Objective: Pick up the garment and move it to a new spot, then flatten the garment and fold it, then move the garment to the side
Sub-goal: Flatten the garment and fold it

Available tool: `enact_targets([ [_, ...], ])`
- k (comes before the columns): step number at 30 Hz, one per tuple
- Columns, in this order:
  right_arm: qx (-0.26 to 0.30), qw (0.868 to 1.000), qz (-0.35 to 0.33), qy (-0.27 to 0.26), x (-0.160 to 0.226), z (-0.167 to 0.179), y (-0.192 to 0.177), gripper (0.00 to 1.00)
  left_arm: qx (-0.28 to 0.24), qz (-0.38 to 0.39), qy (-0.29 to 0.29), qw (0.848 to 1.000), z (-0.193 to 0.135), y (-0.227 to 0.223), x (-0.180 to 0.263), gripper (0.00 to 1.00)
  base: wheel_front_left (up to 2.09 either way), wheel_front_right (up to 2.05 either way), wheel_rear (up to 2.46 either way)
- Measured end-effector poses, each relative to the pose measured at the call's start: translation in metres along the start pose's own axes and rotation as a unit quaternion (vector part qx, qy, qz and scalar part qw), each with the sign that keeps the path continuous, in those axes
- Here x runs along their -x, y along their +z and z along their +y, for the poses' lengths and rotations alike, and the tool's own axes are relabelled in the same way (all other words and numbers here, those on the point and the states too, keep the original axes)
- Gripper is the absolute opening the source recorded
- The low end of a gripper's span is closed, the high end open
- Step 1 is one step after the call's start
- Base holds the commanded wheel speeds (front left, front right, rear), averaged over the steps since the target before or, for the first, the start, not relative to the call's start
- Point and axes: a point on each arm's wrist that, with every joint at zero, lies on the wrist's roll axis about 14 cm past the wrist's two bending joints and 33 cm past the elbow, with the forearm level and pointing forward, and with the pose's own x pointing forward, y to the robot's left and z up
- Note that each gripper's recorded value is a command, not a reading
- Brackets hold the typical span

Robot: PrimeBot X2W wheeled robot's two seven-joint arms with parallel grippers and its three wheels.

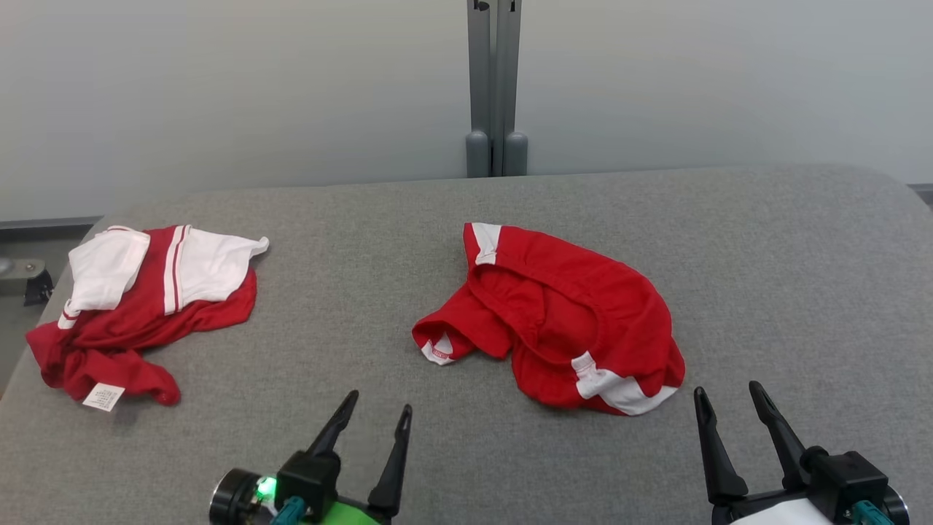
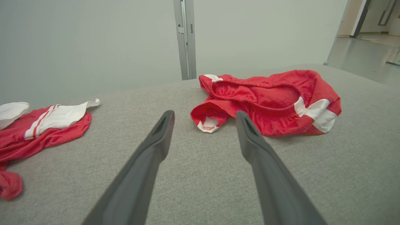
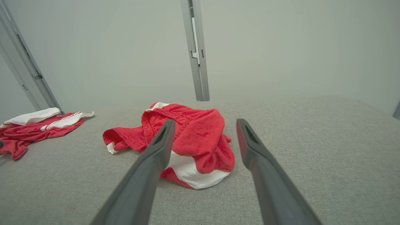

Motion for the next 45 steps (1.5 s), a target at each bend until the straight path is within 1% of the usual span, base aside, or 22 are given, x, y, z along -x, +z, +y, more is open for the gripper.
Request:
enact_targets([
  [3,0.002,1.0,0.007,-0.002,-0.004,-0.002,-0.005,1.0,-0.013,0.016,-0.042,0.999,-0.014,-0.006,-0.02,1.0,0.0,0.0,0.0],
  [6,0.003,1.0,0.017,-0.005,-0.007,-0.005,-0.01,1.0,-0.019,0.029,-0.103,0.994,-0.041,-0.01,-0.04,1.0,0.0,0.0,0.0],
  [8,0.004,1.0,0.02,-0.009,-0.009,-0.007,-0.013,1.0,-0.021,0.049,-0.148,0.988,-0.062,-0.017,-0.049,1.0,0.0,0.0,0.0],
  [10,0.004,1.0,0.022,-0.012,-0.013,-0.01,-0.014,1.0,-0.04,0.066,-0.184,0.98,-0.073,-0.021,-0.059,1.0,0.0,0.0,0.0],
  [16,0.003,0.999,0.027,-0.024,-0.022,-0.018,-0.018,1.0,-0.08,0.099,-0.258,0.958,-0.092,-0.031,-0.086,1.0,0.0,0.0,0.0],
  [21,0.002,0.999,0.039,-0.037,-0.026,-0.027,-0.026,1.0,-0.098,0.123,-0.287,0.945,-0.098,-0.041,-0.11,1.0,0.0,0.0,0.0],
  [25,0.002,0.997,0.046,-0.057,-0.026,-0.04,-0.031,1.0,-0.103,0.142,-0.313,0.933,-0.109,-0.053,-0.12,1.0,0.0,0.0,0.0],
  [29,0.003,0.996,0.049,-0.08,-0.022,-0.054,-0.032,1.0,-0.111,0.16,-0.339,0.92,-0.119,-0.065,-0.124,1.0,0.0,0.0,0.0],
  [33,0.007,0.993,0.051,-0.105,-0.016,-0.07,-0.031,1.0,-0.11,0.167,-0.357,0.913,-0.126,-0.072,-0.129,1.0,0.0,0.0,0.0],
  [38,0.007,0.991,0.054,-0.123,-0.01,-0.079,-0.032,1.0,-0.113,0.191,-0.381,0.898,-0.135,-0.086,-0.124,1.0,0.0,0.0,0.0],
  [41,0.006,0.99,0.054,-0.131,-0.007,-0.083,-0.031,1.0,-0.109,0.195,-0.388,0.894,-0.139,-0.088,-0.123,1.0,0.0,0.0,0.0],
  [42,0.005,0.99,0.053,-0.132,-0.006,-0.084,-0.031,1.0,-0.11,0.195,-0.392,0.893,-0.14,-0.088,-0.121,0.95,0.0,0.0,0.0],
  [43,0.004,0.99,0.053,-0.133,-0.006,-0.084,-0.031,1.0,-0.11,0.195,-0.394,0.892,-0.142,-0.087,-0.121,0.82,0.0,0.0,0.0],
  [44,0.003,0.99,0.052,-0.134,-0.006,-0.084,-0.03,1.0,-0.11,0.194,-0.395,0.891,-0.142,-0.086,-0.121,0.46,0.0,0.0,0.0],
  [45,0.002,0.99,0.052,-0.134,-0.005,-0.084,-0.03,1.0,-0.11,0.195,-0.397,0.89,-0.143,-0.086,-0.12,0.21,0.0,0.0,0.0],
])
